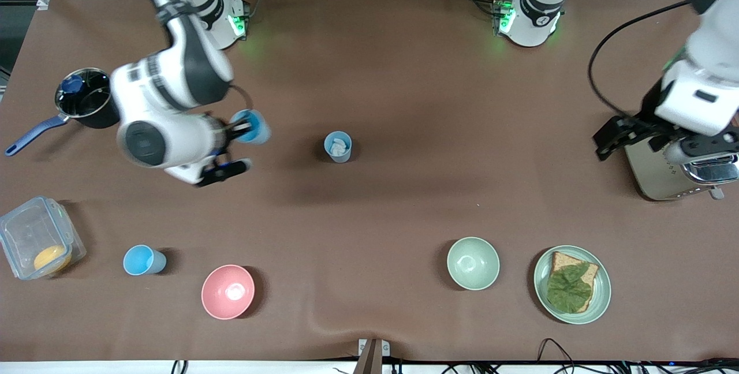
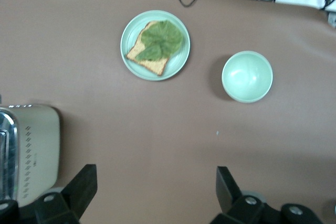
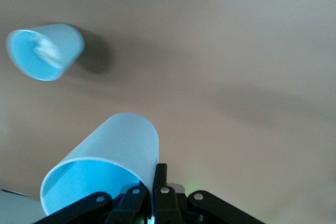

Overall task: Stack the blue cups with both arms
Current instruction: 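Carry the held blue cup with the right gripper over the tissue cup, then lower the blue cup onto the tissue cup and open the right gripper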

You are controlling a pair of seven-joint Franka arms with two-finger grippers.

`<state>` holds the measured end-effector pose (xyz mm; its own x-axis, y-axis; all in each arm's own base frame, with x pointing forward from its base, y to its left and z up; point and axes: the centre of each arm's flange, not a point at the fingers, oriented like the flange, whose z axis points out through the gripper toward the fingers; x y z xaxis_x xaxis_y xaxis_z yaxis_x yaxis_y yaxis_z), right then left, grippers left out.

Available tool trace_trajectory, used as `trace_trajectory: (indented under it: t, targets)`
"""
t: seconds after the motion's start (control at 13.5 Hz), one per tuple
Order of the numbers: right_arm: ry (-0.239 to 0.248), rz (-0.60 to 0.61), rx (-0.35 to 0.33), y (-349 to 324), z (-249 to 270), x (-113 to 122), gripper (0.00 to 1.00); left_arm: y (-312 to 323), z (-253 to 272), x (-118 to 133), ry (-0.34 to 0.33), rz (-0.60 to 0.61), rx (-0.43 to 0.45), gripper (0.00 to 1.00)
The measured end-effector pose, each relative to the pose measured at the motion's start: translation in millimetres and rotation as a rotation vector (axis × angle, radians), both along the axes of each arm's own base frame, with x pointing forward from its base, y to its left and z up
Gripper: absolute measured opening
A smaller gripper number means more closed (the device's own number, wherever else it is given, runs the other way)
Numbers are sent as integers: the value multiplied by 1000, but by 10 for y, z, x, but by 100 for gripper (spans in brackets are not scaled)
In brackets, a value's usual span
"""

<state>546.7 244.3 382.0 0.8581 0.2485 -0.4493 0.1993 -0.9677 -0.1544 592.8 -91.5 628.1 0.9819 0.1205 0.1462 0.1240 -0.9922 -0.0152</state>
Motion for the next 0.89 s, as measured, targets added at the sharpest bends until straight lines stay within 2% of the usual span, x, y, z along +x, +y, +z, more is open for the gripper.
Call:
trace_trajectory:
  t: [0.3, 0.59, 0.89]
  targets:
    - [-35, -80, -60, 852, -93, -356, 4, 403, 167, -136, 32, -81, -3, 100]
    - [-99, -158, -70, 1118, -356, -334, 4, 405, 247, -256, 58, -81, -1, 100]
    - [-133, -177, -64, 1289, -673, -308, 4, 379, 275, -326, 76, -86, 0, 100]
